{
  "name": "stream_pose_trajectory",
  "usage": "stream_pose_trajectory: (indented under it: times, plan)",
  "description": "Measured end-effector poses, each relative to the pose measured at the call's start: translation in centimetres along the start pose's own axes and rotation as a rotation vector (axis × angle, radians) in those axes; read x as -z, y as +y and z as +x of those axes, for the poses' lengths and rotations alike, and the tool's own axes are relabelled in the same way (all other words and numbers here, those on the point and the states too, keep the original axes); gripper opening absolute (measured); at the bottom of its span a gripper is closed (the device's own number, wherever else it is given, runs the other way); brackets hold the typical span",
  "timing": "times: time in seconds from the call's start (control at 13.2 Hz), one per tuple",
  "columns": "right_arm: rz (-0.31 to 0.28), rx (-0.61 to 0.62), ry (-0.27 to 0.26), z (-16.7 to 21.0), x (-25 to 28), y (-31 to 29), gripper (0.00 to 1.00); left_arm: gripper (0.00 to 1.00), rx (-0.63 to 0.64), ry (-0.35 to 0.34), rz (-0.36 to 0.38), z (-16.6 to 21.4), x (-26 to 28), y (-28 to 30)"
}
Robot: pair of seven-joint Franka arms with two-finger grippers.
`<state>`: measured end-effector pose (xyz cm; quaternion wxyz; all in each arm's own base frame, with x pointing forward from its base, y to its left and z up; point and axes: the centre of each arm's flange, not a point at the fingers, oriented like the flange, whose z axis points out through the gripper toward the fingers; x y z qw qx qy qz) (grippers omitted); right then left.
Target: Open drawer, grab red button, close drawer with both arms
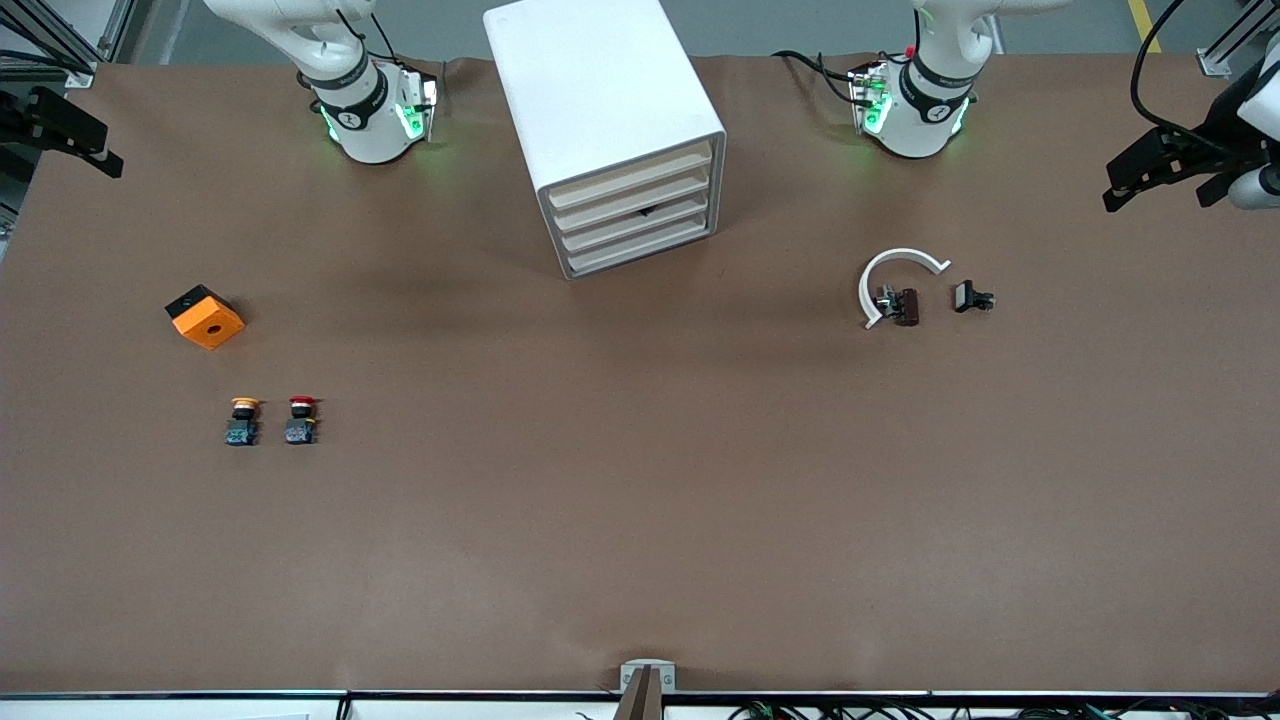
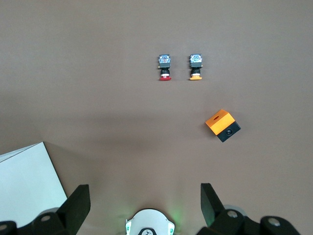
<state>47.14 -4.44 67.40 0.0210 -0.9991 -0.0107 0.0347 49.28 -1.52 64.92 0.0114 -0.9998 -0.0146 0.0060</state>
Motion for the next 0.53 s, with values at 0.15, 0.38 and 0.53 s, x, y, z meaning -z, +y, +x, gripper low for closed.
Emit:
stream_pose_trajectory:
  times: [0.15, 0.38, 0.53]
  plan:
    - [0.000, 0.000, 0.001, 0.01, 0.01, 0.00, 1.00, 1.00, 0.000, -0.001, 0.000, 0.02, -0.04, 0.00]
    - [0.000, 0.000, 0.003, 0.04, 0.03, -0.01, 1.00, 1.00, 0.000, -0.001, 0.000, 0.08, -0.09, 0.00]
    - [-0.001, 0.000, 0.003, 0.04, 0.03, -0.02, 1.00, 1.00, 0.001, 0.004, 0.000, 0.20, 0.02, -0.04]
